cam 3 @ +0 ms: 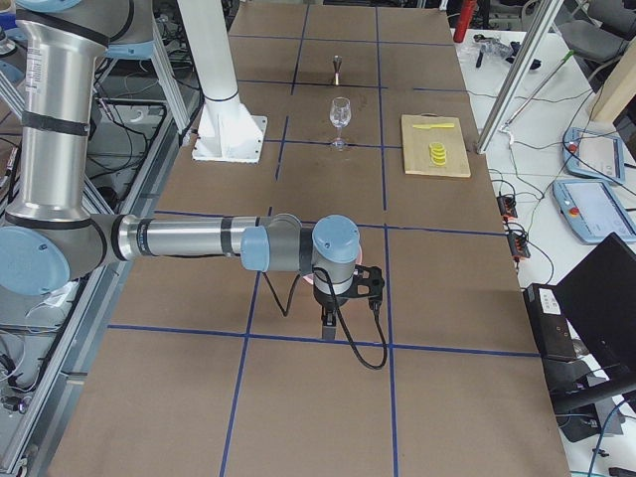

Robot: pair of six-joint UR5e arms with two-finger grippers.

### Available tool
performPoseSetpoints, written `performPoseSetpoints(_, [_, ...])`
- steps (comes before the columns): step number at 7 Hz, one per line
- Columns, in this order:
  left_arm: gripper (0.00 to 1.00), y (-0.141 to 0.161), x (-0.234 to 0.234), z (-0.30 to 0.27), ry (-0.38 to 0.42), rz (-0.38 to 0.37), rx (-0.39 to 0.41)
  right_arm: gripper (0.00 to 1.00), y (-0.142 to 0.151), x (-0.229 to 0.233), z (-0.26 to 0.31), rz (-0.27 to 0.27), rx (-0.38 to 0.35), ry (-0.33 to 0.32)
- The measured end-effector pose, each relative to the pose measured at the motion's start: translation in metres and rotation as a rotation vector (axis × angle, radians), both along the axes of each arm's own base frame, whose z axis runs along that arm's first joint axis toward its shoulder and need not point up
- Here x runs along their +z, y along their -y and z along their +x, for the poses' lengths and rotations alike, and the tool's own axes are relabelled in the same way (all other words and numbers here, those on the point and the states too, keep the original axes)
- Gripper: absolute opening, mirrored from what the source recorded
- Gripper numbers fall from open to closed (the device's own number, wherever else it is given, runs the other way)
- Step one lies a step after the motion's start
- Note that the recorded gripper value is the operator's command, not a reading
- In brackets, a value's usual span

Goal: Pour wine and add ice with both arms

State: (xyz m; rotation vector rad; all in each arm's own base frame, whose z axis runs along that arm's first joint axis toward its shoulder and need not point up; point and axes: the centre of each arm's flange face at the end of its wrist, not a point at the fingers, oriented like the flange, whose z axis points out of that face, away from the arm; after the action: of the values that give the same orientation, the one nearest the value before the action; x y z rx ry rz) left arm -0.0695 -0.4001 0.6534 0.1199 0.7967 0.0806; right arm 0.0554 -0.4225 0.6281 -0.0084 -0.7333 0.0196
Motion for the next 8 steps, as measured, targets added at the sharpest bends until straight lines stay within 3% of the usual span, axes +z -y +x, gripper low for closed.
performPoseSetpoints(8, [1.00,0.0107,-0.0092,-0.0002,0.004,0.024,0.000,1.00,0.0006,0.0003,0.0000,-0.001,0.000,0.000])
